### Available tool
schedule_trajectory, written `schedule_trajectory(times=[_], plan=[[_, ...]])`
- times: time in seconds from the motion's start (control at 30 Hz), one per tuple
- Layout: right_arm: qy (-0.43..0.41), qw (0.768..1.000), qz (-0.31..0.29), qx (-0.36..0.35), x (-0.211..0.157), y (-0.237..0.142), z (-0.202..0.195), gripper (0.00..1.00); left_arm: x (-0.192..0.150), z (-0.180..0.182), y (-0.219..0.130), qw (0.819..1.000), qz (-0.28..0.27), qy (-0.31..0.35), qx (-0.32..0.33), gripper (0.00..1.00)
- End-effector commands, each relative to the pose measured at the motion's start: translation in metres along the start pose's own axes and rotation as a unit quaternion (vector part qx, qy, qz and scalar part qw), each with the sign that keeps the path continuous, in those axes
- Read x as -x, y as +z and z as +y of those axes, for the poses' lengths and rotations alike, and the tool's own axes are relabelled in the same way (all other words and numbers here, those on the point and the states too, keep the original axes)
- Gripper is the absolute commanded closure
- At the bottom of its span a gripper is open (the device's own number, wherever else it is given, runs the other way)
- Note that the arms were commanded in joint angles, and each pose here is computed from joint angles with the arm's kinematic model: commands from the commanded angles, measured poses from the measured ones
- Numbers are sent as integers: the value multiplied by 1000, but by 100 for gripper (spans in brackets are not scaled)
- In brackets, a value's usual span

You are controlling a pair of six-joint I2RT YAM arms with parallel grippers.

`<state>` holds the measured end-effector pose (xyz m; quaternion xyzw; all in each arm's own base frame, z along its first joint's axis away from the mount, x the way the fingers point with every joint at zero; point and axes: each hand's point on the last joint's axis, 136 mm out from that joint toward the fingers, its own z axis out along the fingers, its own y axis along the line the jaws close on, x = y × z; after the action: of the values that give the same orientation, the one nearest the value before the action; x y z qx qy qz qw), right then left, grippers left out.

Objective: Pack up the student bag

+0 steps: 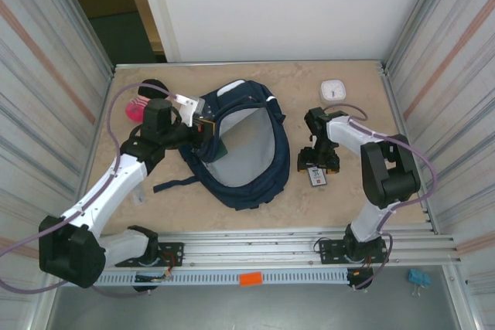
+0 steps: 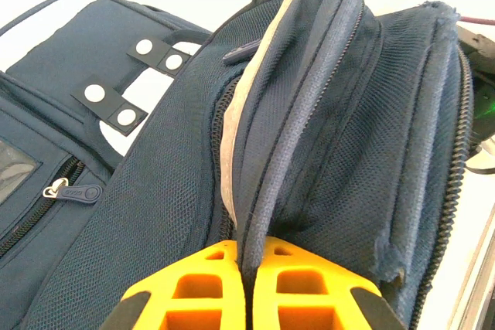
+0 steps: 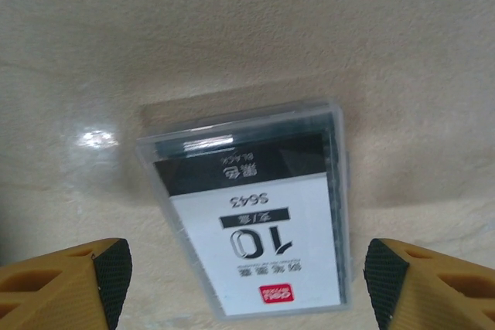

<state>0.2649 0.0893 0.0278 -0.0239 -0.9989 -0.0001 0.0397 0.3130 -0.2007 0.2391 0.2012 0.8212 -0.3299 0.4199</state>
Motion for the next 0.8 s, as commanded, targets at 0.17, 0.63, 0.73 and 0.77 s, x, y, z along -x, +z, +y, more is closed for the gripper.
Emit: schedule_trajectory(times=[0.17,0.63,0.73,0.77], plan=[[-37,999,19,-16,3,9,0,24,20,-1,-14,999,-35,10,13,100],[-17,999,22,-46,1,19,-12,46,22,-2,-13,999,-33,11,11,100],[-7,999,10,-48,2,13,-15,47,23,-2,-13,999,-33,10,11,100],[-3,999,6,-46,2,11,-16,48,23,-2,-13,999,-34,11,10,100]])
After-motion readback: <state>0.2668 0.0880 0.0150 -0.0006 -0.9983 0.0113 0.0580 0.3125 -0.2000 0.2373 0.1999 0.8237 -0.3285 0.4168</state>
